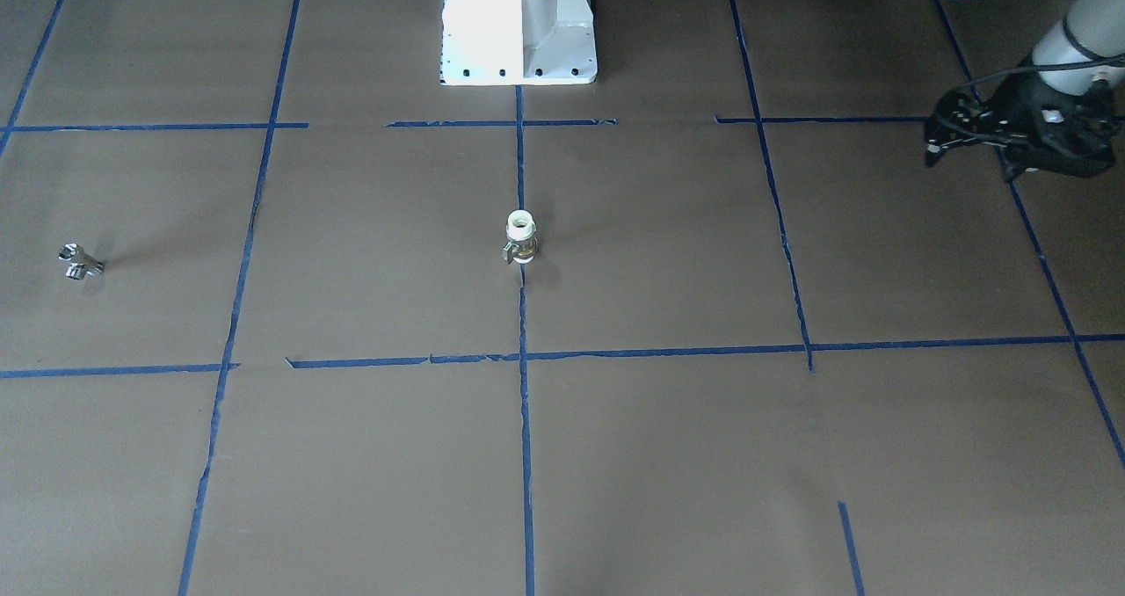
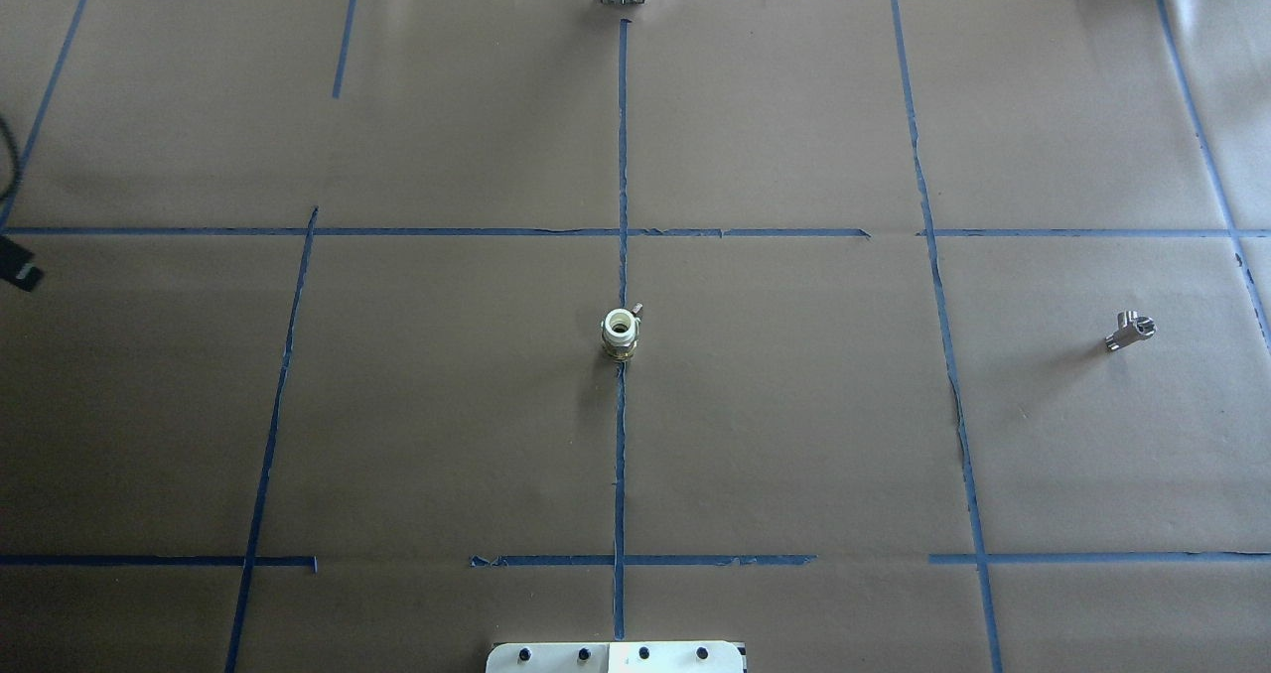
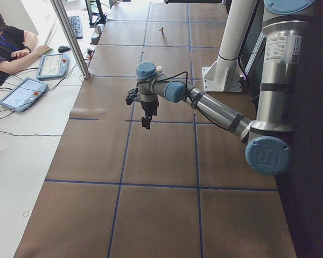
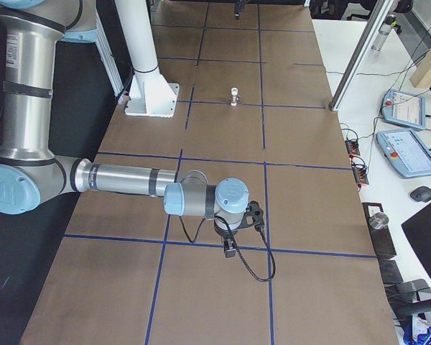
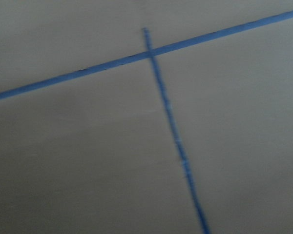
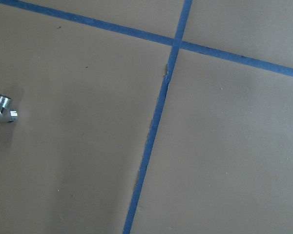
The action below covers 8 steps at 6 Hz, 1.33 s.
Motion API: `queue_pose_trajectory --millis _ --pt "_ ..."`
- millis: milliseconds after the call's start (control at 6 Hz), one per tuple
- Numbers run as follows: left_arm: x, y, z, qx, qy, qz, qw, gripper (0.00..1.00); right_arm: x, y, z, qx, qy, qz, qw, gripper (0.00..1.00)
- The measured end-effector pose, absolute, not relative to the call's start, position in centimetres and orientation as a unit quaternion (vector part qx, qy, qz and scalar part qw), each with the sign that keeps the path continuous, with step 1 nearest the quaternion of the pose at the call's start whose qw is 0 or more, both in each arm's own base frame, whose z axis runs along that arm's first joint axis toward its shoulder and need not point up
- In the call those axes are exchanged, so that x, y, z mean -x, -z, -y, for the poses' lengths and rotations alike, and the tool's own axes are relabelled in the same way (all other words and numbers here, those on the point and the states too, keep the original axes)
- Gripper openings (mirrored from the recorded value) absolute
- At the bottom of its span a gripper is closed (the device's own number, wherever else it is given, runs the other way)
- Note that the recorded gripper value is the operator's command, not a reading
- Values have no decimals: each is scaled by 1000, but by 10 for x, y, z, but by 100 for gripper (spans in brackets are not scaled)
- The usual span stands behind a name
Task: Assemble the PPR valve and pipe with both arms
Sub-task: 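Move the right gripper down onto the chrome elbow fitting and grasp it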
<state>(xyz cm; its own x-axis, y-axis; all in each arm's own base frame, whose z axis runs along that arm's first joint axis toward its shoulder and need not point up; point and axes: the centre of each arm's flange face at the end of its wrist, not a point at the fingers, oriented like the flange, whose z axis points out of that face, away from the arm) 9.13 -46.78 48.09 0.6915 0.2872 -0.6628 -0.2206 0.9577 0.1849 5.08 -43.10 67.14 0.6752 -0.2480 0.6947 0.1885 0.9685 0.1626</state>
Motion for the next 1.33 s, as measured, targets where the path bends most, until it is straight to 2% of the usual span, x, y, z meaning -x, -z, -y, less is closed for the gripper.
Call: queue_pose_trajectory --millis 333,500,833,1333 --pt "21 -607 456 -21 -107 -381 918 100 -49 -652 446 -46 100 393 913 100" --pt "48 -647 439 -24 -95 -385 918 100 -45 -629 454 -52 80 402 911 100" --pt "56 -668 424 -32 -86 -403 911 100 1 -574 460 -42 45 413 909 100" --pt "54 -665 424 -32 -76 -423 902 100 99 -559 452 -53 20 387 920 100"
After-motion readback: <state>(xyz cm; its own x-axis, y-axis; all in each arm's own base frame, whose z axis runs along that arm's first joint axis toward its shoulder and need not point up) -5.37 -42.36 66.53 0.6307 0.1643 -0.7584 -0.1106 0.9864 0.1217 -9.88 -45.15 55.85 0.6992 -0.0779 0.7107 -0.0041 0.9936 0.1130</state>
